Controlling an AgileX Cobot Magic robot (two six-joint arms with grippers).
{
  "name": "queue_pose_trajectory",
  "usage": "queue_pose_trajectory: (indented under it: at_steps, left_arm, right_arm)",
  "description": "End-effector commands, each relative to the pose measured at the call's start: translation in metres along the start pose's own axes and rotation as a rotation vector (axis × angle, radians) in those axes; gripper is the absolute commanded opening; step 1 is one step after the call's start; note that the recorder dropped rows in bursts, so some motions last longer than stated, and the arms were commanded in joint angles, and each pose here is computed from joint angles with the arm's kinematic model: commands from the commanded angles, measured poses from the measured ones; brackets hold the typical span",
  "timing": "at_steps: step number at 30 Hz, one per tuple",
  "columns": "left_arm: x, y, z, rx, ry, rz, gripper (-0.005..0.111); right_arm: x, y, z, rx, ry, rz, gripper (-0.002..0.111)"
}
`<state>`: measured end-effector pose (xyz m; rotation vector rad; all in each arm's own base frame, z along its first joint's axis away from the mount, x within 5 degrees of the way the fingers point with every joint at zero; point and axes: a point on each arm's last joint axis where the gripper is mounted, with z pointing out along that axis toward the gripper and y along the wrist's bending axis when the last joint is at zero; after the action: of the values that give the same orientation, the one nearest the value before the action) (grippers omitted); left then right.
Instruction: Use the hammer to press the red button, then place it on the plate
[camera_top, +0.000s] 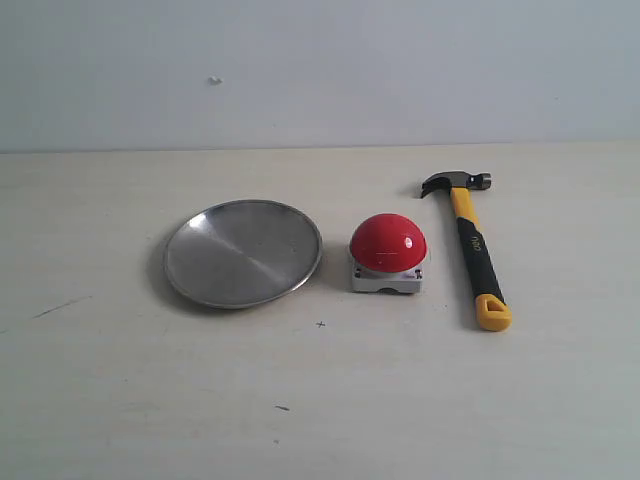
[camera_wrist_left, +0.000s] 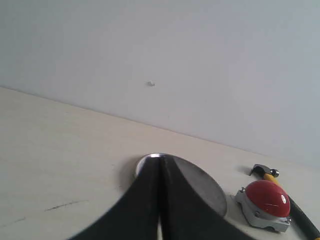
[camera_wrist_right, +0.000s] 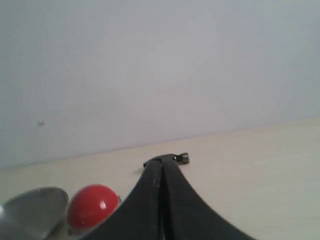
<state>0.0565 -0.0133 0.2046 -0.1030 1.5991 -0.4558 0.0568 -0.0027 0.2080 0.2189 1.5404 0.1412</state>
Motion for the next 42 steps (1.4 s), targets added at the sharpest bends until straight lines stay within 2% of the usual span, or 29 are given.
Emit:
queue_pose_trajectory:
  at_steps: [1,2,4,12,15,19,29,42]
  left_arm:
    - [0.000,0.000,-0.001,0.001,-0.005,-0.006,0.000]
    - [0.000,0.000,-0.001,0.001,-0.005,-0.006,0.000]
    - [0.000,0.000,-0.001,0.001,-0.005,-0.006,0.000]
    - [0.000,0.000,-0.001,0.001,-0.005,-0.006,0.000]
    - [0.000,0.000,-0.001,0.001,-0.005,-0.006,0.000]
    - [0.000,0.000,-0.001,0.001,-0.005,-0.006,0.000]
    - [0.000,0.000,-0.001,0.001,-0.005,-0.006,0.000]
    - [0.000,0.000,-0.001,0.001,-0.005,-0.006,0.000]
  right_arm:
    - [-0.009,0.000,-0.001,-0.021,-0.106,0.343,0.000]
    - [-0.009,0.000,-0.001,-0.026,-0.111,0.448,0.000]
    - [-0.009,0.000,-0.001,-0.030,-0.113,0.539,0.000]
    - [-0.022,-0.002,-0.003,-0.049,-0.259,0.505,0.000]
    - [-0.031,-0.004,-0.006,-0.056,-0.361,0.577,0.000]
    - [-0.034,-0.010,-0.008,-0.007,-0.420,0.556,0.000]
    - [-0.019,-0.005,-0.001,0.034,-0.220,0.191,0.000]
    - [-0.019,-0.005,-0.001,0.034,-0.222,0.195,0.000]
